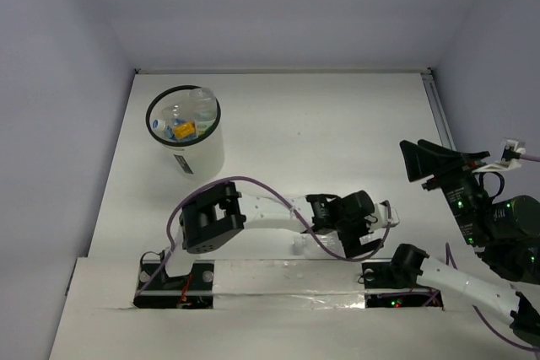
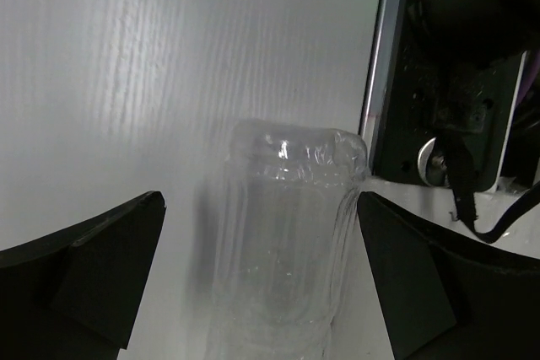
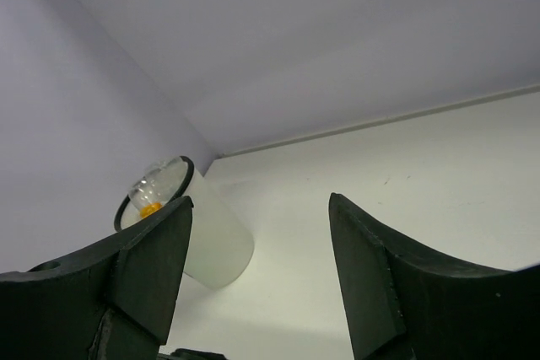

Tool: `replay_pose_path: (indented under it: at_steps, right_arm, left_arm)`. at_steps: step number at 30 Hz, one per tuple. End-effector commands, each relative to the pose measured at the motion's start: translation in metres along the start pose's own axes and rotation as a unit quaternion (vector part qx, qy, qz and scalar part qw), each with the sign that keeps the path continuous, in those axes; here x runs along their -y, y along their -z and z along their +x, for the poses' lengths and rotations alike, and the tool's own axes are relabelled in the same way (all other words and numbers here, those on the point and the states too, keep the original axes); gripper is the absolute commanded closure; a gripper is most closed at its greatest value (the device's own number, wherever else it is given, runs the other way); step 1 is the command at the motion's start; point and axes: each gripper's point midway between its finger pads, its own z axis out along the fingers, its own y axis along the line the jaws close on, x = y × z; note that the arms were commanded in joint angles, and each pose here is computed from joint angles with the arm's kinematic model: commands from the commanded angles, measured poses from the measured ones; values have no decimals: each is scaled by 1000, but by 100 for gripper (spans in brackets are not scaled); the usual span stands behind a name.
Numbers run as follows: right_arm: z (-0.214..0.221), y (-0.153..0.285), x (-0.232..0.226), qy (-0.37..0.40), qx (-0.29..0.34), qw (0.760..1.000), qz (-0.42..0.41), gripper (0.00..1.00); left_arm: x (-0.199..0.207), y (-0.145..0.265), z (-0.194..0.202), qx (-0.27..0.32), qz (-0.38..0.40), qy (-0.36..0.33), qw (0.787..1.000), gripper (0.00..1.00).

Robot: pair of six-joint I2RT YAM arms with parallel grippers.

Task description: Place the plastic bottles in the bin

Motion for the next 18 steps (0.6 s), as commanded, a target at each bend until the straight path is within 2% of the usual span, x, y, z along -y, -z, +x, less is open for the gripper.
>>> replay_pose_path:
  at_steps: [1, 4, 7, 8, 9, 11, 12, 14, 15, 17, 18]
  right_arm:
    - [4, -1, 3, 14, -3, 1000, 7, 29]
    - [5, -2, 4, 16, -3, 1000, 8, 29]
    - [8, -3, 3, 17, -5, 1000, 6, 29]
    - [9, -3, 3, 18, -6, 1000, 4, 29]
    - [10, -3, 2, 19, -7, 1000, 1, 29]
    - [13, -3, 2, 20, -10, 1000, -1, 29]
    - [14, -3, 2, 20, -9, 1000, -2, 29]
    - [16, -4, 2, 22, -10, 1000, -2, 29]
    - [19, -6, 1, 22, -11, 1000, -4, 29]
    - [24, -9, -2, 24, -16, 1000, -9, 29]
    - [29, -13, -4, 26, -19, 999, -9, 29]
  left_arm:
    - [10, -1, 10, -31, 32, -16, 999, 1]
    - [2, -13, 27, -55, 14, -17, 998, 6]
    - [-10, -19, 27, -51, -19, -19, 998, 19]
    - [-13, -18, 19, -38, -28, -20, 999, 21]
    - [-19, -12, 11, -25, -48, -20, 998, 29]
    - [-26, 1, -10, 12, -73, -16, 997, 38]
    - [-38, 21, -25, 39, -98, -1, 994, 44]
    - [-56, 47, -50, 89, -123, 19, 988, 49]
    - [-65, 76, -69, 125, -146, 29, 981, 52]
    - [-92, 114, -89, 171, -191, 62, 965, 52]
    - [-100, 150, -107, 210, -208, 74, 952, 53]
